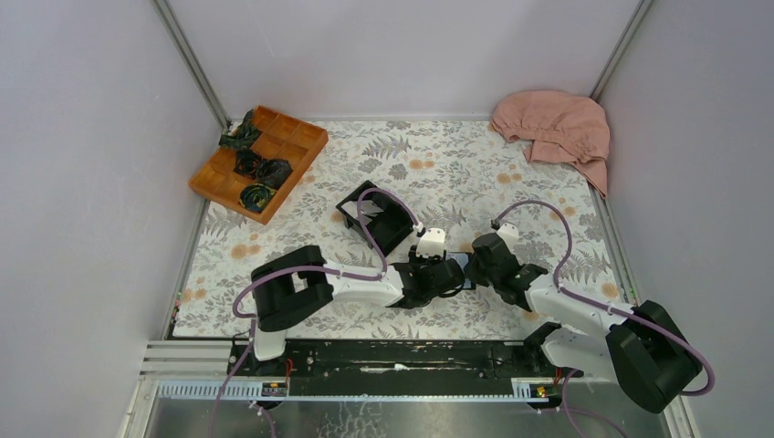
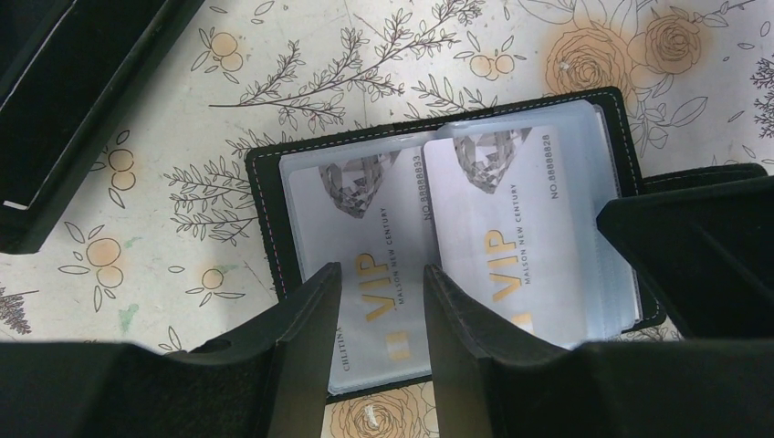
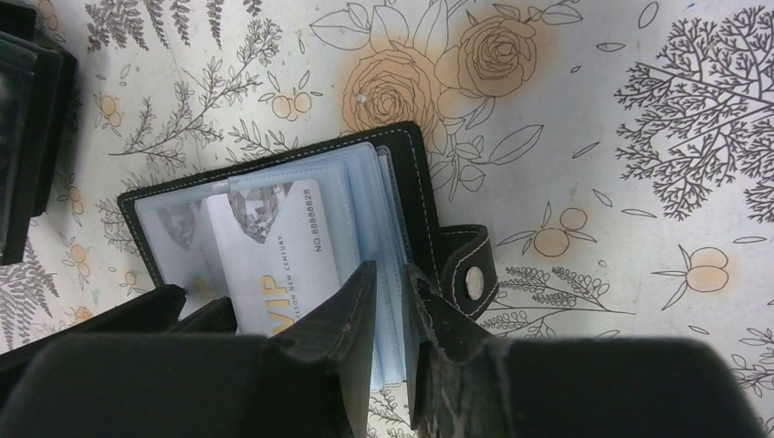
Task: Put the credit cards into the card holder
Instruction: Turn over the card slot in the card holder.
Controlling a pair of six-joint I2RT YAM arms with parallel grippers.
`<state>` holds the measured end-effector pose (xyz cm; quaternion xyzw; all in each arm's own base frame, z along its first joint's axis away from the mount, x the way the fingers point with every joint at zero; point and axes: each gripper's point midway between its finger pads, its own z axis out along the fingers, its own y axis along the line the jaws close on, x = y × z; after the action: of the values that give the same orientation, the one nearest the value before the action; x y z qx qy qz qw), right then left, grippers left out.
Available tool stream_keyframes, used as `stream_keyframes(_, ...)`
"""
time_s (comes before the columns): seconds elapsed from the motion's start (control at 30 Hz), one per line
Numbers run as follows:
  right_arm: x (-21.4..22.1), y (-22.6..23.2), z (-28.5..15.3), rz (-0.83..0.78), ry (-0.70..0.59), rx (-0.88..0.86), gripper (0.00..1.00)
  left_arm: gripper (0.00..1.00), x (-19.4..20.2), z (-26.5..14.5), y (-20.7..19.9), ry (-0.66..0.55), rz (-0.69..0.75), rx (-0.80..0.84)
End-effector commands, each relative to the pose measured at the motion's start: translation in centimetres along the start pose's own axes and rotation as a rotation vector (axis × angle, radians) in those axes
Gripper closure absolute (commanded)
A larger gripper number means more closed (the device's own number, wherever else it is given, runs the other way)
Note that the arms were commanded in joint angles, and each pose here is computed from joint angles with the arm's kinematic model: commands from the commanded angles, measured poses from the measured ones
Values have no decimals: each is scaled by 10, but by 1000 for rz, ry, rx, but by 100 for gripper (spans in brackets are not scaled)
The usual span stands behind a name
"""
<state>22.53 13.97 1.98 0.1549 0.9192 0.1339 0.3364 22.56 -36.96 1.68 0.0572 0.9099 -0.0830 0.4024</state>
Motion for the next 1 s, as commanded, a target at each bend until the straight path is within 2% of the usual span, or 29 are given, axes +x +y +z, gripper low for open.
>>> stream_keyframes(0.0, 1, 10, -2, -23, 23, -23, 76, 55, 42, 4, 19, 123, 63, -26)
stream_keyframes(0.47, 0, 24, -4, -54, 18, -43, 76, 55, 45, 3, 21, 127, 62, -25)
stream_keyframes(0.97, -3, 43, -11, -17, 2, -146, 76, 55, 49, 2, 29, 132, 67, -38)
